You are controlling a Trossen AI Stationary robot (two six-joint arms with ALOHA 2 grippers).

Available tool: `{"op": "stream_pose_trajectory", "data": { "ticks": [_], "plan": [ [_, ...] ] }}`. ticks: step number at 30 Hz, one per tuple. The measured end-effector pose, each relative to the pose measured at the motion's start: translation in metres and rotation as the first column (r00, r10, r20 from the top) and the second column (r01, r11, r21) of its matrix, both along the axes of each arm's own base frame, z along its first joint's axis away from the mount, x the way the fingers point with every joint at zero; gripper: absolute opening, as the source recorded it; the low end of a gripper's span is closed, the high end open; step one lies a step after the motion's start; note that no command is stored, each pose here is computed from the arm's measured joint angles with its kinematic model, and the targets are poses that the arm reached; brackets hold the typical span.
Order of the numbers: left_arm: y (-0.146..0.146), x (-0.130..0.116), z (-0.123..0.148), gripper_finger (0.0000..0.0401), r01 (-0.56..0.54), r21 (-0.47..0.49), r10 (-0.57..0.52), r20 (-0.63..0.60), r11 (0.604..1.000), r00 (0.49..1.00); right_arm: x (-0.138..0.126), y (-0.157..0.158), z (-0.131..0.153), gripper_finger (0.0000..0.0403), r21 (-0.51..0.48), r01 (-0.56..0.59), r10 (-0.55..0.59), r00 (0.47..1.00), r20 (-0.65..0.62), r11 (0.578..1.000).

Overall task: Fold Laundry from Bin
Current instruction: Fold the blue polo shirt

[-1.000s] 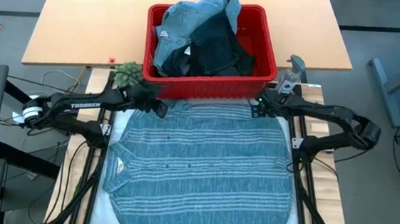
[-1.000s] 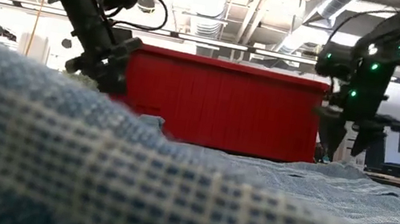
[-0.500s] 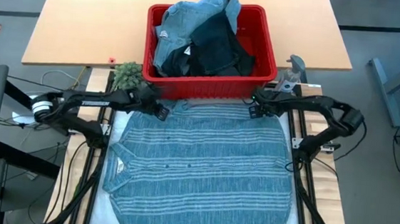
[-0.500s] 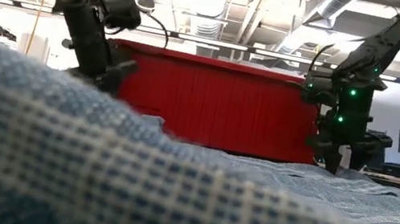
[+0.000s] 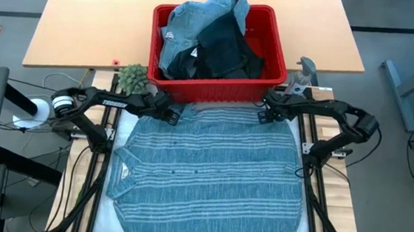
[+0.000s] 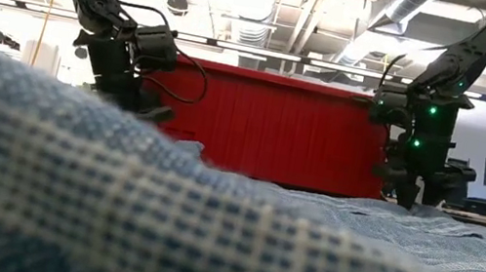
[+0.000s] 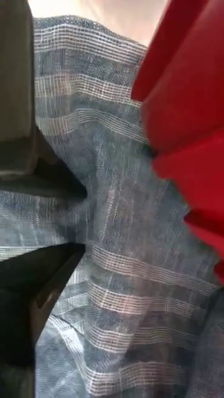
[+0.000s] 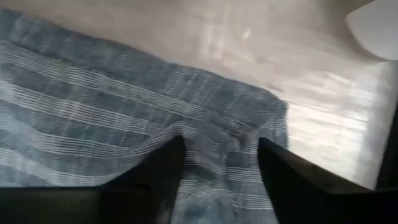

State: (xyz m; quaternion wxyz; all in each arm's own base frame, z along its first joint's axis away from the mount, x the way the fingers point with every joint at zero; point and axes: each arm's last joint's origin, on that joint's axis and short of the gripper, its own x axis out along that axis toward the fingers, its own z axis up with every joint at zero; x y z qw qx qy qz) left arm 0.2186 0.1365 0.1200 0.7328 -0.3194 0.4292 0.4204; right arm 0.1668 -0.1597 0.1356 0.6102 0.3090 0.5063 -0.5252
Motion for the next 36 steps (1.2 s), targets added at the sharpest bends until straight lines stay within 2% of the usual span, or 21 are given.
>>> {"op": "stream_pose_trajectory", "data": {
  "ticks": [5,6,7,15,24,36],
  "plan": [
    [-0.002,-0.001,0.002,0.0016,-0.005,-0.032,0.006,0.025,0.999,1.000,0.002,0.003,-0.001,0.0060,0.037,-0.028,0.027,1.000,0.015,0.999],
    [-0.002,-0.002,0.004,0.0010,-0.010,-0.036,0.011,0.032,0.999,0.999,0.003,0.004,-0.001,0.0032,0.038,-0.041,0.041,0.999,0.012,0.998],
    [-0.003,-0.002,0.006,0.0007,-0.011,-0.035,0.012,0.039,0.999,0.999,0.003,0.005,-0.001,0.0020,0.036,-0.054,0.054,0.999,0.006,0.998],
    [-0.013,-0.007,0.022,0.0000,-0.031,-0.055,0.035,0.074,0.998,0.997,0.005,0.017,0.010,0.0018,0.030,-0.108,0.107,0.994,0.024,0.994],
    [-0.021,-0.011,0.056,0.0000,-0.066,0.018,0.060,0.221,0.998,0.973,-0.006,0.028,0.044,0.0018,-0.060,-0.087,0.093,0.989,0.117,0.994],
    [-0.026,-0.021,0.083,0.0000,-0.075,0.075,0.046,0.336,0.994,0.941,-0.015,0.051,0.075,0.0018,-0.165,-0.100,0.134,0.968,0.213,0.981]
  ]
}}
